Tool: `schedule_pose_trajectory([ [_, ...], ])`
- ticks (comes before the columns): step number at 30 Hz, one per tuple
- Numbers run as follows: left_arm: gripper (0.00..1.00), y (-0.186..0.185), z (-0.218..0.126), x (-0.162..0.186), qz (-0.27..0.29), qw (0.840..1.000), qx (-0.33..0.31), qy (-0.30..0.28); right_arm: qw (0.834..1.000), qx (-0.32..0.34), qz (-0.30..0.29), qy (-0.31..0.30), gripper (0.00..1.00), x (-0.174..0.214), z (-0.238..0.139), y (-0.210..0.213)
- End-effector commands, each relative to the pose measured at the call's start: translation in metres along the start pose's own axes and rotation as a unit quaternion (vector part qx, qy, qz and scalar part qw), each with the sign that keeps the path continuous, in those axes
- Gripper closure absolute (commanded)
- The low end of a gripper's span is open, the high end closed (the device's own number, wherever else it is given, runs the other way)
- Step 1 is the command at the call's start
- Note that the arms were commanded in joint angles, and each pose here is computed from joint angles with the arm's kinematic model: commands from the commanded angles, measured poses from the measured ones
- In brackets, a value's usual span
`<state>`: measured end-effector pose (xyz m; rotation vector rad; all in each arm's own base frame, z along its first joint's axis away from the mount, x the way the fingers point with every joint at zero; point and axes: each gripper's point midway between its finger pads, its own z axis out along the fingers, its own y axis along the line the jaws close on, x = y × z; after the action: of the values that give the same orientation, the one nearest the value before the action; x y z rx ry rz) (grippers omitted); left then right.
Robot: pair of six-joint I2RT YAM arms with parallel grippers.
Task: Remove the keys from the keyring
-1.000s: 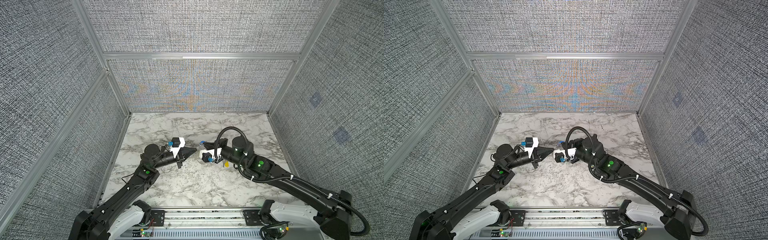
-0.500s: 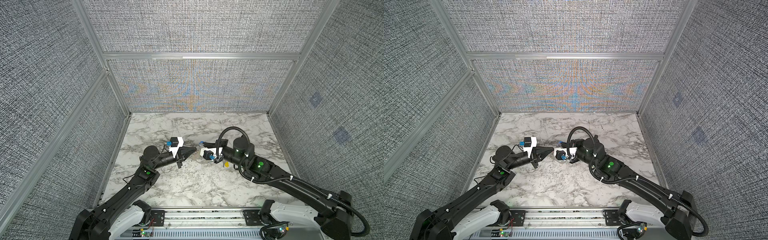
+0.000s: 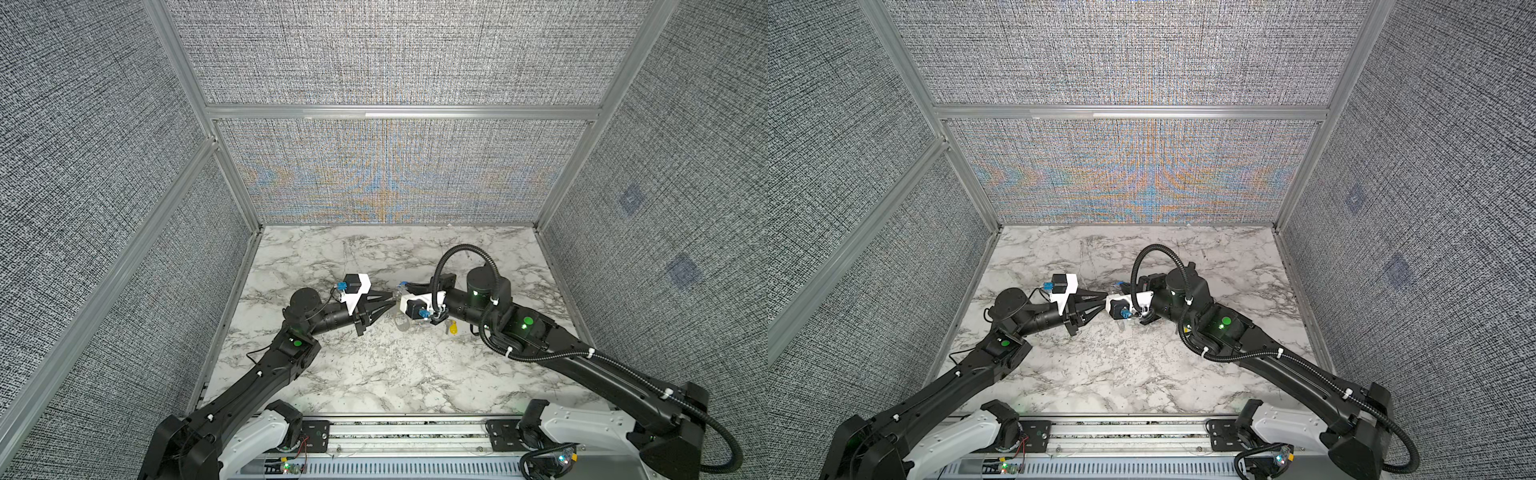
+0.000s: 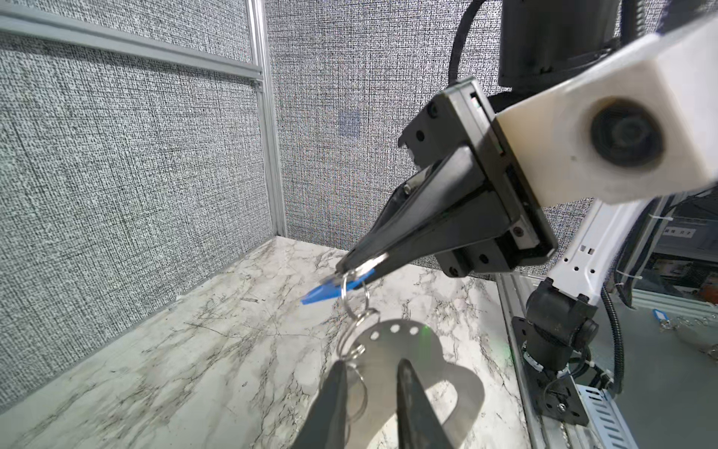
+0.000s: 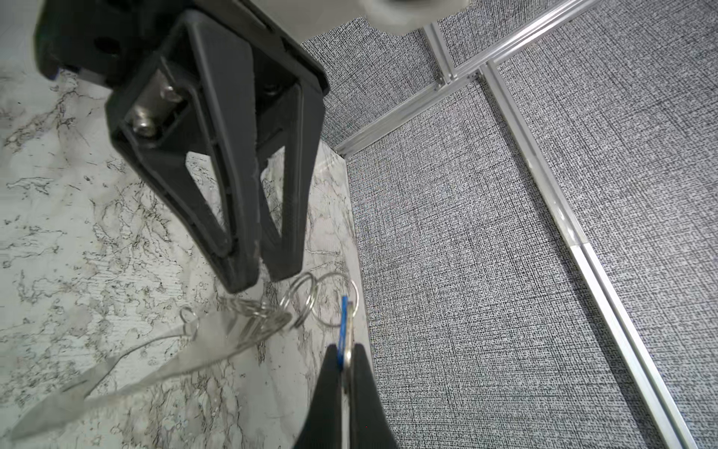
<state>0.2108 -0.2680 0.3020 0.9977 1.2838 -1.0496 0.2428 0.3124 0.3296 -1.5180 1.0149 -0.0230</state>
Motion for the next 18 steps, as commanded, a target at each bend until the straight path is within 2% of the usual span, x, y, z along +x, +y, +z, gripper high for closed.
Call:
schedule_pose_trajectory([
  [1,0.71,0.001,-0.001,0.0,0.035,0.999,-0.005,0.02,1.0,-0.018,-0.017,-0.008,1.0,-0.004,-0.001,0.004],
  [11,0.7,0.008,0.0,0.002,0.115,0.989,-0.005,0.094,0.998,-0.037,-0.025,-0.041,1.0,-0.019,-0.006,0.005],
  [18,0.7,0.019,-0.002,-0.004,0.15,0.982,-0.037,0.107,0.998,-0.04,-0.03,-0.044,1.0,-0.022,-0.007,0.005],
])
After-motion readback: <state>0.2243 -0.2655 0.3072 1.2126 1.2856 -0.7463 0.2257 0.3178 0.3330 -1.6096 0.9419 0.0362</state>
